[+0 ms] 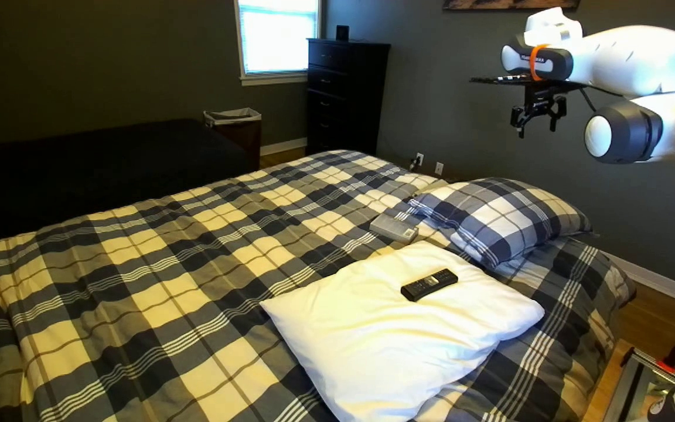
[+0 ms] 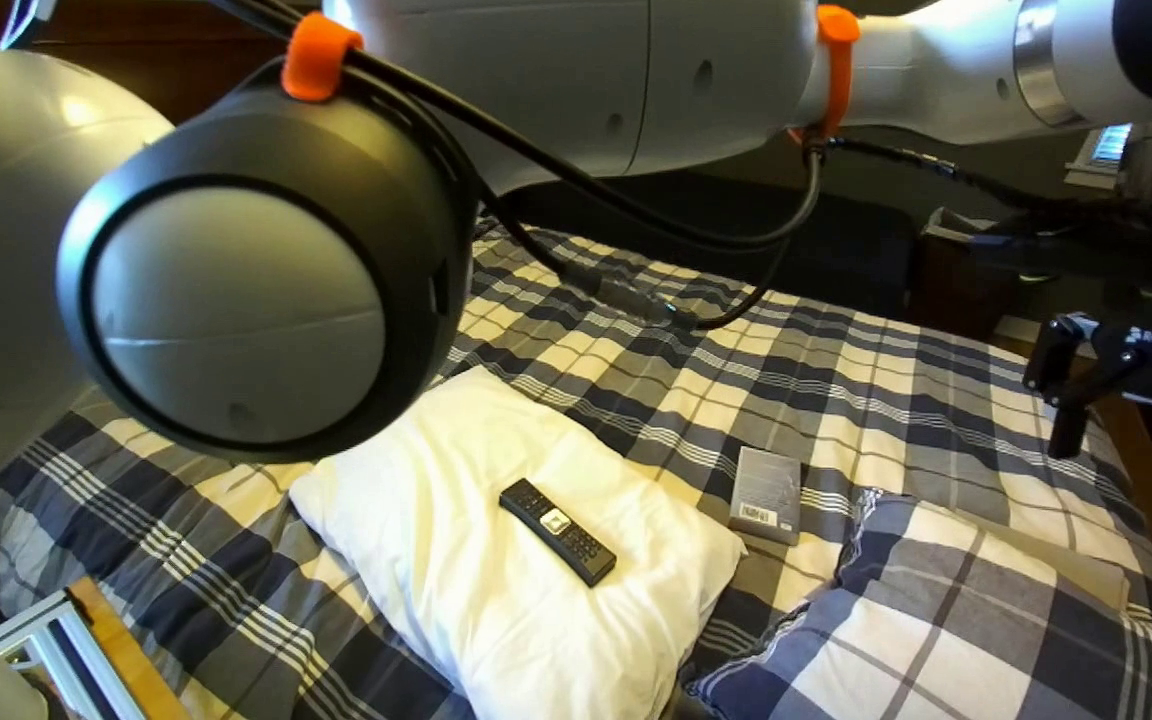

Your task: Move the top pillow to the right, then put the remote on the bed

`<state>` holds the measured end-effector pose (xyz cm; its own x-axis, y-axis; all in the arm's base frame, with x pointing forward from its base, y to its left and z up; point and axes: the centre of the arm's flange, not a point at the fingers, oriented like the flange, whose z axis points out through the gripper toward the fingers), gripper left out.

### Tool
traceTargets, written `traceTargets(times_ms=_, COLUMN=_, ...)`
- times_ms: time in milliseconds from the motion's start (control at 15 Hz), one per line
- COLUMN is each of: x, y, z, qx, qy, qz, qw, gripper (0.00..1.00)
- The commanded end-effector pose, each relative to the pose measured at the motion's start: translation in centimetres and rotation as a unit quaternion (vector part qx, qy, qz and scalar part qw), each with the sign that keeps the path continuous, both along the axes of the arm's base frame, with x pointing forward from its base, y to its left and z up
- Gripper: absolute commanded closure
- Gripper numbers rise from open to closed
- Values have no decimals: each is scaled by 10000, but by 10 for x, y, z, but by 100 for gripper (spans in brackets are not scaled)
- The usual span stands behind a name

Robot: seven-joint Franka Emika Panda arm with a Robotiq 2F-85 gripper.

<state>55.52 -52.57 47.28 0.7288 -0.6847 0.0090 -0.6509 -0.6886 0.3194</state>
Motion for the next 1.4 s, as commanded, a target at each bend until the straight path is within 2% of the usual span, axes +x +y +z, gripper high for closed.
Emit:
traceTargets(times_ms=0, x=-23, y=22, z=11, qx=868, qy=44, qz=-128, qw=9961, gripper=0)
traceTargets(times_ms=400, x=-42, y=74, z=-7, qx=1717, qy=451, qz=-6, qw=9841, gripper=0)
traceTargets(times_ms=533, x=-43, y=87, z=-16, qx=1902, qy=338, qz=262, qw=9808, gripper=0)
traceTargets(times_ms=867, x=-27, y=115, z=-43, qx=2071, qy=-44, qz=885, qw=9743, gripper=0)
traceTargets(times_ms=1333, x=-25, y=143, z=-84, qx=2320, qy=286, qz=1282, qw=9638, gripper=0)
